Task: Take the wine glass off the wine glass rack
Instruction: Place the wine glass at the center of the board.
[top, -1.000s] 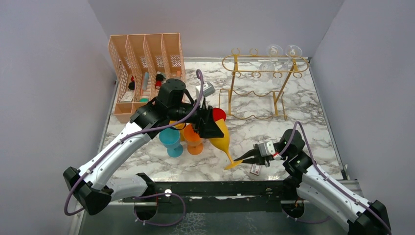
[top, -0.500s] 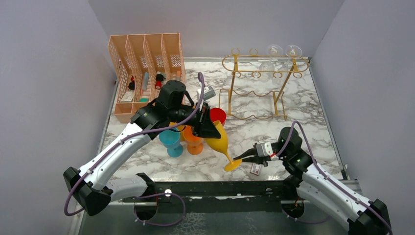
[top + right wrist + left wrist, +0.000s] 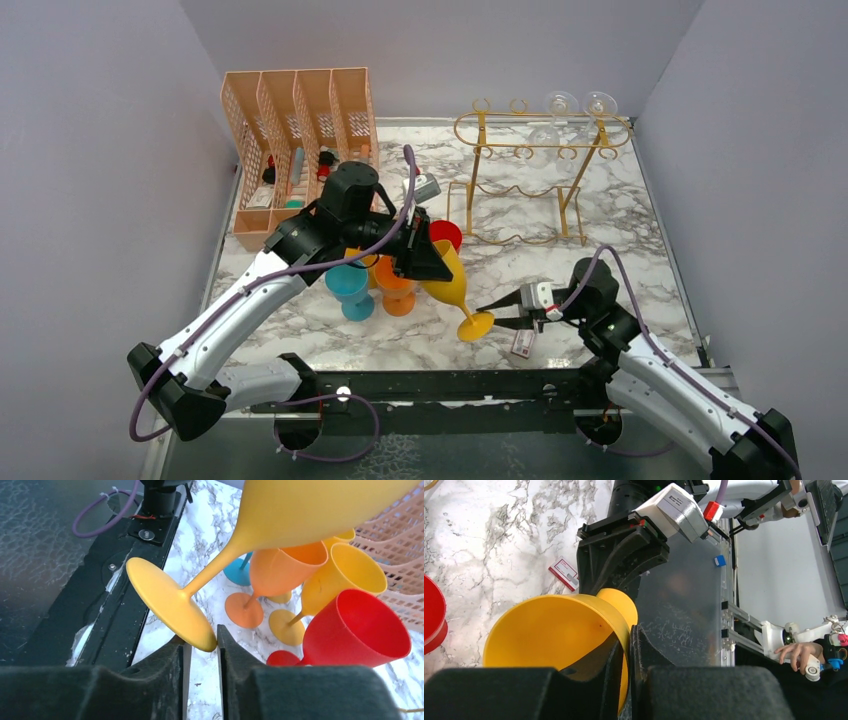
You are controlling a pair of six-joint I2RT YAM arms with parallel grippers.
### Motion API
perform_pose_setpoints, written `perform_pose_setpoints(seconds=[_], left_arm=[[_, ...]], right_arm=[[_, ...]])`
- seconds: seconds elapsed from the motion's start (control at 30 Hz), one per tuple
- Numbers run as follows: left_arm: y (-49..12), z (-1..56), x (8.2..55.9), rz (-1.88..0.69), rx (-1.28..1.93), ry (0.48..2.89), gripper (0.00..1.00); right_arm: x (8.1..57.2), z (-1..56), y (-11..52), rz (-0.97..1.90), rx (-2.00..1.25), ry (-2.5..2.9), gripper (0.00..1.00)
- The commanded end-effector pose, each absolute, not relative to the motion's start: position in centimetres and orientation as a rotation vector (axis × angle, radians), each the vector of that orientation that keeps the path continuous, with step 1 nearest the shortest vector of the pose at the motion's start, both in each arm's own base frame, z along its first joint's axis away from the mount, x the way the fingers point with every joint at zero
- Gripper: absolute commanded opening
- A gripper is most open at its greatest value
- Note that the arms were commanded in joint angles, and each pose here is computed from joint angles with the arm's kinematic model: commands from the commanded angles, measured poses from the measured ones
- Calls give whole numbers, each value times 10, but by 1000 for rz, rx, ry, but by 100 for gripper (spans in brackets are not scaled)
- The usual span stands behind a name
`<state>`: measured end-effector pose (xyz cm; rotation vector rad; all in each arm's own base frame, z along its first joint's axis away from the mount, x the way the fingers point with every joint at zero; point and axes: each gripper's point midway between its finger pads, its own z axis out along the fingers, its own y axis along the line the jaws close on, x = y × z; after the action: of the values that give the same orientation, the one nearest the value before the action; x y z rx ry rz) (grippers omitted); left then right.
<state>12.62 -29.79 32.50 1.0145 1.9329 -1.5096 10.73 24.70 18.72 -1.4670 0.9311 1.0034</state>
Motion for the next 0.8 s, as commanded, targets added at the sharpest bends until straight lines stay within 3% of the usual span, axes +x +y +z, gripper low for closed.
perform_pose_setpoints(seconds=[0.0, 0.33, 0.57, 0.77], left_arm=[[-298, 341, 123, -1507, 1046, 1834, 0], [-290, 341, 144, -1322, 965, 1872, 0], [-288, 324, 157, -1187, 950, 1902, 0], [-322, 295, 135, -1007, 1072, 1919, 0]], right_arm=[[110, 192, 245, 1004, -1441, 981, 31], [116, 217, 239, 948, -1337, 1028, 52], [126, 235, 227, 847, -1206, 1036, 54], [154, 252, 200, 712, -907, 1112, 58]])
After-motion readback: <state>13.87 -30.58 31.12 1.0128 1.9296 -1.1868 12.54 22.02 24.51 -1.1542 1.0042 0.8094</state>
